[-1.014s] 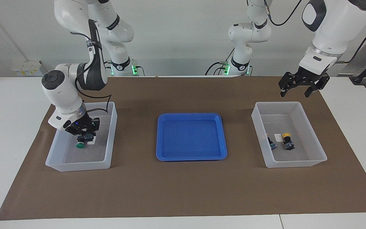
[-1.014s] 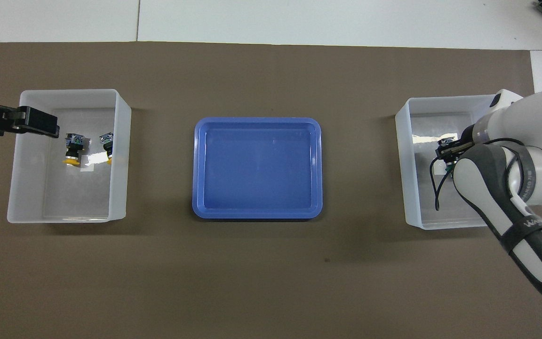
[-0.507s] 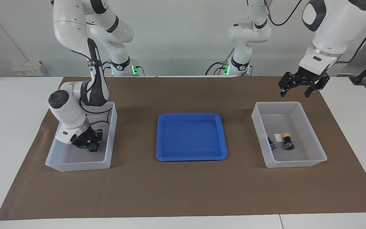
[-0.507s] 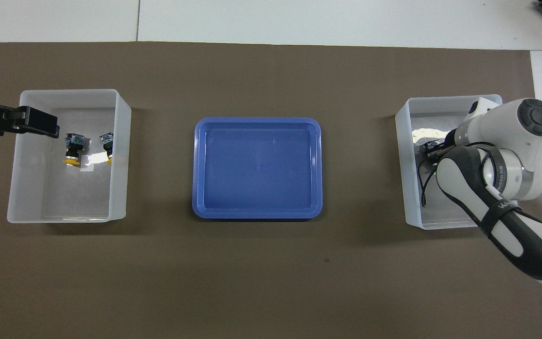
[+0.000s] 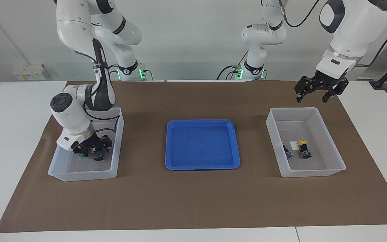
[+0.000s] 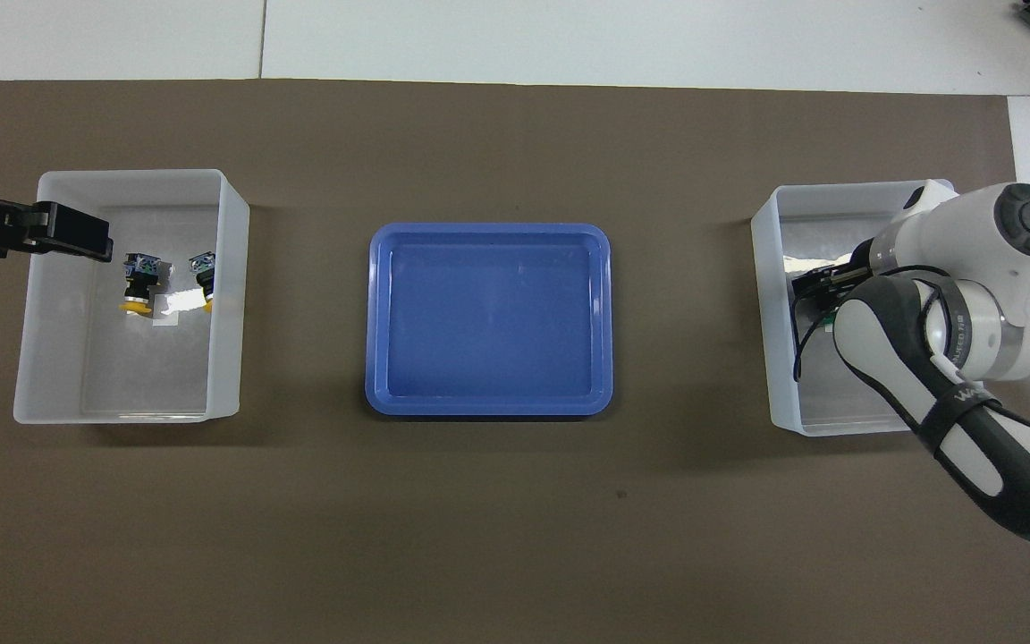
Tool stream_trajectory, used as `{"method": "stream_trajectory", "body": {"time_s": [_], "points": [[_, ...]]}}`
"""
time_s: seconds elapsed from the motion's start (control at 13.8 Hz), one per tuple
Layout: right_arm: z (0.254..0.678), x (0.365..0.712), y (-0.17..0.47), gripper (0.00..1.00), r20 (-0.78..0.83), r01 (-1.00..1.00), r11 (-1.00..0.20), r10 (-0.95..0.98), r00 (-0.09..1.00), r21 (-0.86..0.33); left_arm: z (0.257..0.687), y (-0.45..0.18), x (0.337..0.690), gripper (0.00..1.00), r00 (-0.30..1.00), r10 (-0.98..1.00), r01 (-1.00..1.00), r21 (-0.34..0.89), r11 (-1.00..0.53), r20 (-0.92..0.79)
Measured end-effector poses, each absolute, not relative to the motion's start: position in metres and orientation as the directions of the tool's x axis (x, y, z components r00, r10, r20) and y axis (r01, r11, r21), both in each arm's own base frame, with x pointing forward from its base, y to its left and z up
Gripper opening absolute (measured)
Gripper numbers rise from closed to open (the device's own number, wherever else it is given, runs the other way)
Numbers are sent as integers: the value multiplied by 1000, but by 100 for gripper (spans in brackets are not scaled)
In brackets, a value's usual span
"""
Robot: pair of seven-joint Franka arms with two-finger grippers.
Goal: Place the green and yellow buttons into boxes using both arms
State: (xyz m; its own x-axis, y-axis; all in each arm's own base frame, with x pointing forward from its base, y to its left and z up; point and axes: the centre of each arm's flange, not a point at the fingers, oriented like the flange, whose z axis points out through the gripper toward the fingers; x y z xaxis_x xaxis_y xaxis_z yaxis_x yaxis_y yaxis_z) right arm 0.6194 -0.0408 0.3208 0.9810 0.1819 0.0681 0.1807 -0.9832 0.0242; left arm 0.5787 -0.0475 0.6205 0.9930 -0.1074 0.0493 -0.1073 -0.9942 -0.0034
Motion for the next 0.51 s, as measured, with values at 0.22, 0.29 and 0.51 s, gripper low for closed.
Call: {"method": "stream_trajectory", "body": {"time_s": [0.22, 0.29, 0.51], "points": [[370, 615, -35, 100, 98, 101, -994, 104, 990, 37, 621, -47, 579, 100, 993, -107, -107, -3, -994, 50], [393, 611, -34, 100, 106, 60, -997, 64, 992, 41, 621, -47, 579, 100, 993, -107, -107, -3, -994, 51], [457, 594, -27, 100, 121, -32, -998, -25, 992, 51, 620, -47, 579, 100, 993, -107, -107, -3, -994, 51]]}}
